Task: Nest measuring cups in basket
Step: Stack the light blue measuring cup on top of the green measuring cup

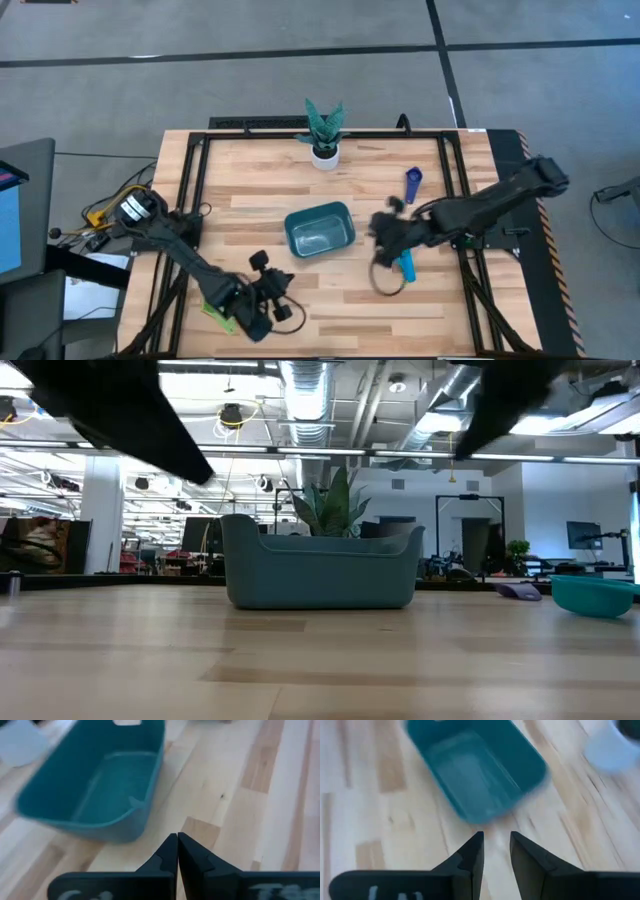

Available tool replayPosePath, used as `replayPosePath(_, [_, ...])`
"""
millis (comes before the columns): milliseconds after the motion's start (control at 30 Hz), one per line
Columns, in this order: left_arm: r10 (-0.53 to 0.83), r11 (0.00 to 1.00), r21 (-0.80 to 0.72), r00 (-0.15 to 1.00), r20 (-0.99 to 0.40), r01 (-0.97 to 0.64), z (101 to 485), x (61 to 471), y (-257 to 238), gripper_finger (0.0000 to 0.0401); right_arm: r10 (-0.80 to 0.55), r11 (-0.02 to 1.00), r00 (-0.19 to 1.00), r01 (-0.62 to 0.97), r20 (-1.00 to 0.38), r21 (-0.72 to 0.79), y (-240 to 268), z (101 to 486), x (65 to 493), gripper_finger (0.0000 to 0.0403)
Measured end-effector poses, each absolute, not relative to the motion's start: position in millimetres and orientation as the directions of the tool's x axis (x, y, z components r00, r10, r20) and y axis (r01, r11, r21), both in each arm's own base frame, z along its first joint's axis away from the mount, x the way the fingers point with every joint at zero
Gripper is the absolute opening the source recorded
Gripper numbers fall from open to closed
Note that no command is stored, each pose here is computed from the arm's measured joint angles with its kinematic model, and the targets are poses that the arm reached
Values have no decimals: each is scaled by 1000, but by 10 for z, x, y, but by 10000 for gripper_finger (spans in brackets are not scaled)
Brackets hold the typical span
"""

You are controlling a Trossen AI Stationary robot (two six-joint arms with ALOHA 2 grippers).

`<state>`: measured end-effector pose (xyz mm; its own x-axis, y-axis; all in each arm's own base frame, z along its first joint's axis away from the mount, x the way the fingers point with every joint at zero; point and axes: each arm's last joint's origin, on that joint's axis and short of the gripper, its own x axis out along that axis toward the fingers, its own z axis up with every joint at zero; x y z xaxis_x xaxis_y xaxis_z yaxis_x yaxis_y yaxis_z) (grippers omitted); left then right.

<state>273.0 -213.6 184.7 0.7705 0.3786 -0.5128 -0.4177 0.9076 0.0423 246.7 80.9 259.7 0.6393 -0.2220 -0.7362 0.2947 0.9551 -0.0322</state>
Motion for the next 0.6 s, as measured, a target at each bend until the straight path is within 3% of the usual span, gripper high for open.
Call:
replayPosePath(167, [288,939,-15,812,-508,-343,1732,2935,-1931,0,-257,899,543,439,-799,9,672,2643,2023,119])
replayPosePath(300, [222,962,-39,857,-464,-270,1729,3066,-1807,0,-285,868,455,497,-843,-25,598,2464,1845,127])
replayPosePath(500, [211,968,-27,872,-442,-249,1764,3176,-1682,0,-362,788,292,603,-885,-123,404,2181,1736,179])
replayPosePath(600, [224,966,-19,869,-441,-258,1766,3206,-1628,0,-323,760,249,643,-913,-93,336,2117,1737,211])
